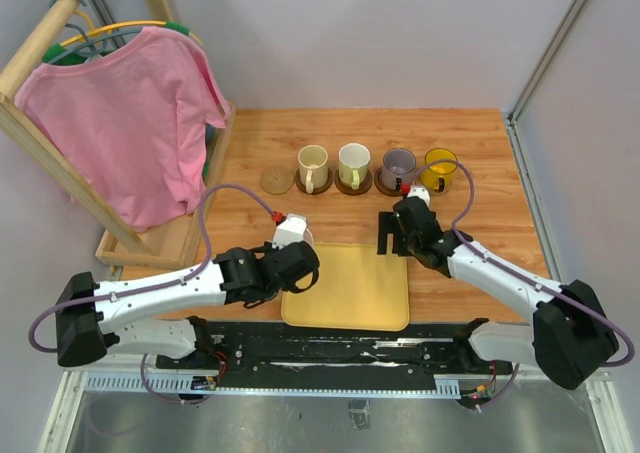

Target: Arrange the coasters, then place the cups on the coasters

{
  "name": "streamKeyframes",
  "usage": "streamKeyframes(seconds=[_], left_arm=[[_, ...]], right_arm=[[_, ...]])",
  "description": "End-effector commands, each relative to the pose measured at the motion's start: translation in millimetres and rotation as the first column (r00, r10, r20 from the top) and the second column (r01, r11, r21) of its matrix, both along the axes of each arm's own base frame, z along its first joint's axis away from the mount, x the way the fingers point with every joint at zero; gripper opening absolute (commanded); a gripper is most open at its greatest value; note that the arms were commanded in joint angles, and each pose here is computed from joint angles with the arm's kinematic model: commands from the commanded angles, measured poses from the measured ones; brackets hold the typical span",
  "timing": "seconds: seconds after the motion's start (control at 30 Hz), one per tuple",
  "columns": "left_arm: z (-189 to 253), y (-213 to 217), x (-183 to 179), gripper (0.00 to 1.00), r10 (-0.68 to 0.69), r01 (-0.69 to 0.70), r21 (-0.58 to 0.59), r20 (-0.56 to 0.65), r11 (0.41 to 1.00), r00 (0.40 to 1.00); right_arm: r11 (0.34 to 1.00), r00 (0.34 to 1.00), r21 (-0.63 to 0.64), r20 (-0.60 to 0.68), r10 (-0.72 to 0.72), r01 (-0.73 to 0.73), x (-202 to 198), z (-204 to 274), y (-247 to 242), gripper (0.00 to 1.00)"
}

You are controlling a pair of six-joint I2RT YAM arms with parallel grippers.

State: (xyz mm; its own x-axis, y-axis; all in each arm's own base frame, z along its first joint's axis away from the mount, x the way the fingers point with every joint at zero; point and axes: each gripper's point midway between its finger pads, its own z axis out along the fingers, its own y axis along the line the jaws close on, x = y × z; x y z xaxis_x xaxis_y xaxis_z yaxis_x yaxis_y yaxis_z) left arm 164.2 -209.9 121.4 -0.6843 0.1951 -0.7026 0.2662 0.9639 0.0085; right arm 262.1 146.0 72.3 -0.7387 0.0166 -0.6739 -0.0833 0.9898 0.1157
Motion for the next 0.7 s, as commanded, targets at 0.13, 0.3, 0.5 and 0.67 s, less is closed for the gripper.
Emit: streamKeyframes(seconds=[0.13, 0.3, 0.5, 0.67], left_arm=[[28, 39, 72, 0.00, 0.173, -0.167, -0.048, 0.170, 0.985, 0.970], [40, 54, 110, 0.01, 0.229, -0.218, -0.074, 0.221, 0.973, 0.948], [44, 67, 151, 0.01, 0.259, -0.239, -0.109, 0.246, 0.965, 0.934], [41, 73, 179, 0.00, 0.269, -0.249, -0.108, 0.241, 0.962, 0.933]], right_arm=[[0.995, 0.993, 0.032, 0.072, 0.089, -0.092, 32, 20, 32, 0.68], [0.988, 0.988, 0.052, 0.053, 0.145, -0.148, 43, 15, 53, 0.51], [0.974, 0.976, 0.057, 0.020, 0.218, -0.219, 52, 3, 80, 0.45], [0.966, 0.967, 0.044, -0.004, 0.256, -0.256, 60, -6, 96, 0.44]])
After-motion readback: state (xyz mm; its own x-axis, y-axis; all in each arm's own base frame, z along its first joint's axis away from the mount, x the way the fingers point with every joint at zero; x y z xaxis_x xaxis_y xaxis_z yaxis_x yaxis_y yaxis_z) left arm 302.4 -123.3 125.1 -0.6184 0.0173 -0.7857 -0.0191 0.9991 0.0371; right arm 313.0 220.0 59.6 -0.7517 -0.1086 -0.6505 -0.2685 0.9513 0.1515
